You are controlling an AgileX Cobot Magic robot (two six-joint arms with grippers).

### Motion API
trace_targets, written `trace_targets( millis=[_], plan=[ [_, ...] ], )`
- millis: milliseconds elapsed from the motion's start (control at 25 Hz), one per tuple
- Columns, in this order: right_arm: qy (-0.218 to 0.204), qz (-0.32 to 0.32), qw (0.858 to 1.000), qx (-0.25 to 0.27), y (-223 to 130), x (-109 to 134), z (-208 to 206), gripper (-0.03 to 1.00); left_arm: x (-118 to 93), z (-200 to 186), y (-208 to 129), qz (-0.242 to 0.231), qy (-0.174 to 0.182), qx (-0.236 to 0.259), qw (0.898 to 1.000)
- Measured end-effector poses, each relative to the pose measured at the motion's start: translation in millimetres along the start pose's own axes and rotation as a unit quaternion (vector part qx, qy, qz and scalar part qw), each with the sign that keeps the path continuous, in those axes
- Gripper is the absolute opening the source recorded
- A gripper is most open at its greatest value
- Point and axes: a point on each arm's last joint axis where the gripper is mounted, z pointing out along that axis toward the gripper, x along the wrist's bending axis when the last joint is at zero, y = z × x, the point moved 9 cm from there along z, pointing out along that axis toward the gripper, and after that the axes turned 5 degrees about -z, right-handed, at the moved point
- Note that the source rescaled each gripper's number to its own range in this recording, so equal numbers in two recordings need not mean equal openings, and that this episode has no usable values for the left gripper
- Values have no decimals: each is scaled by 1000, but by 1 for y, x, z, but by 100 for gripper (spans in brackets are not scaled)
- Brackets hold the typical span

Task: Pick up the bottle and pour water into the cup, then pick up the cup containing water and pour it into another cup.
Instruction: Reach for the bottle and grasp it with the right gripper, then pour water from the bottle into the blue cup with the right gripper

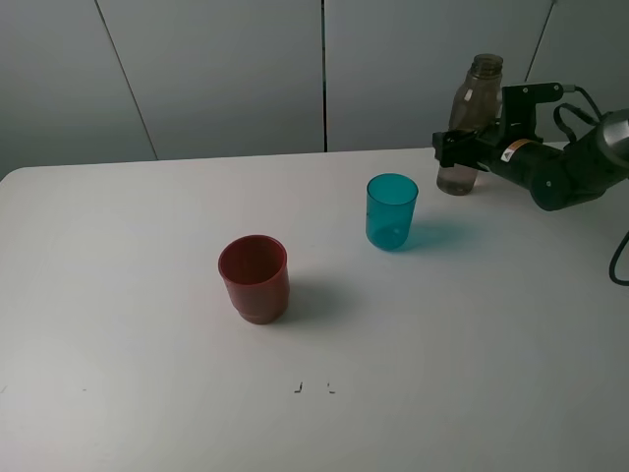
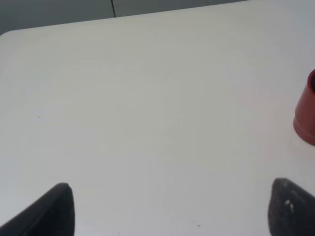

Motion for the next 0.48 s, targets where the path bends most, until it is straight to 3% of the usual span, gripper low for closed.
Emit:
trace_targets(
  millis=[80, 480],
  plan=[
    [2, -2, 1000, 0, 0, 1, 0, 0, 0, 0, 0, 0, 0, 0, 1000],
    [5, -8, 1000, 2, -1, 2, 0, 0, 0, 0, 0, 0, 0, 0, 1000]
  ],
)
